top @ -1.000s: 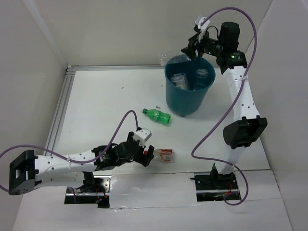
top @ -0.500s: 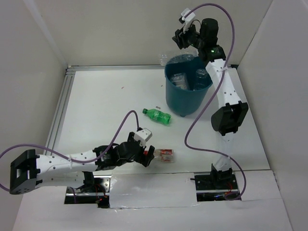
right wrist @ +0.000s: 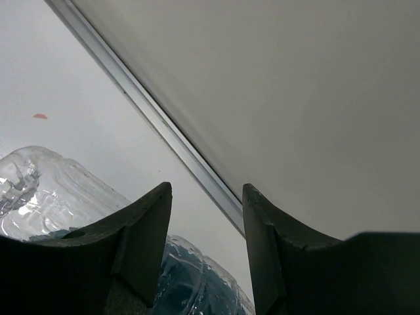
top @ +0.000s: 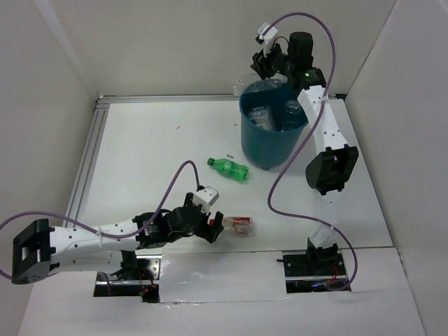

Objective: Put the plastic bottles in the bin

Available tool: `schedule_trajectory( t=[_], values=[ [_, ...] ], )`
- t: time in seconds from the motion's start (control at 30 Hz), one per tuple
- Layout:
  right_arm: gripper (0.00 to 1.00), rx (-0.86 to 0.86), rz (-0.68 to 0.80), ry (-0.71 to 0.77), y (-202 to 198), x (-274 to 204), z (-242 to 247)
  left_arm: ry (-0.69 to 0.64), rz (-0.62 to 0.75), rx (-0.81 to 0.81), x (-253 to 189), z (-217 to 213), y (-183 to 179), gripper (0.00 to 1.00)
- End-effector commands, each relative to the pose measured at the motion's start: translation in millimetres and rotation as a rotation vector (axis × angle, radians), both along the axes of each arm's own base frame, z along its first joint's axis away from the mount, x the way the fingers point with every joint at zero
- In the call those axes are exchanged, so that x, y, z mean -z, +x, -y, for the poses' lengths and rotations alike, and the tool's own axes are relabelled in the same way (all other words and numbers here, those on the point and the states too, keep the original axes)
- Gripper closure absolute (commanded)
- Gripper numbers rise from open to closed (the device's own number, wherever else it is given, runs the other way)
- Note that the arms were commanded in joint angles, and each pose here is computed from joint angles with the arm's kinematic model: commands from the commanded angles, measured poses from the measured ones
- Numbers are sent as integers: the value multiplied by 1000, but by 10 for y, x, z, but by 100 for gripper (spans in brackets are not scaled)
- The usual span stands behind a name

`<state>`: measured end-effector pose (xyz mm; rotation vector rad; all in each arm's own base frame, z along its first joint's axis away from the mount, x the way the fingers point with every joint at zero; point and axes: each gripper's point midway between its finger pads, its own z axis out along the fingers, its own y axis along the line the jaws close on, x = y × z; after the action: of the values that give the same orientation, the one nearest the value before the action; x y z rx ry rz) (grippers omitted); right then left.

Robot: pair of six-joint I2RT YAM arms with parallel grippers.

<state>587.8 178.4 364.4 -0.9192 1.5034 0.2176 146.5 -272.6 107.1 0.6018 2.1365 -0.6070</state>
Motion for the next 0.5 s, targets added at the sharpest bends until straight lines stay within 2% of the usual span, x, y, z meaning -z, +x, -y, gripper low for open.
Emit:
schedule_trajectory(
  t=[0.0, 0.47],
  values=[
    [45, -33, 14, -36, -192, -192, 73, -42, 14, -14, -84, 32, 18, 2],
    [44, -49, -18, -84, -518, -227, 293, -49, 32, -4, -139, 59, 35, 2]
  ],
)
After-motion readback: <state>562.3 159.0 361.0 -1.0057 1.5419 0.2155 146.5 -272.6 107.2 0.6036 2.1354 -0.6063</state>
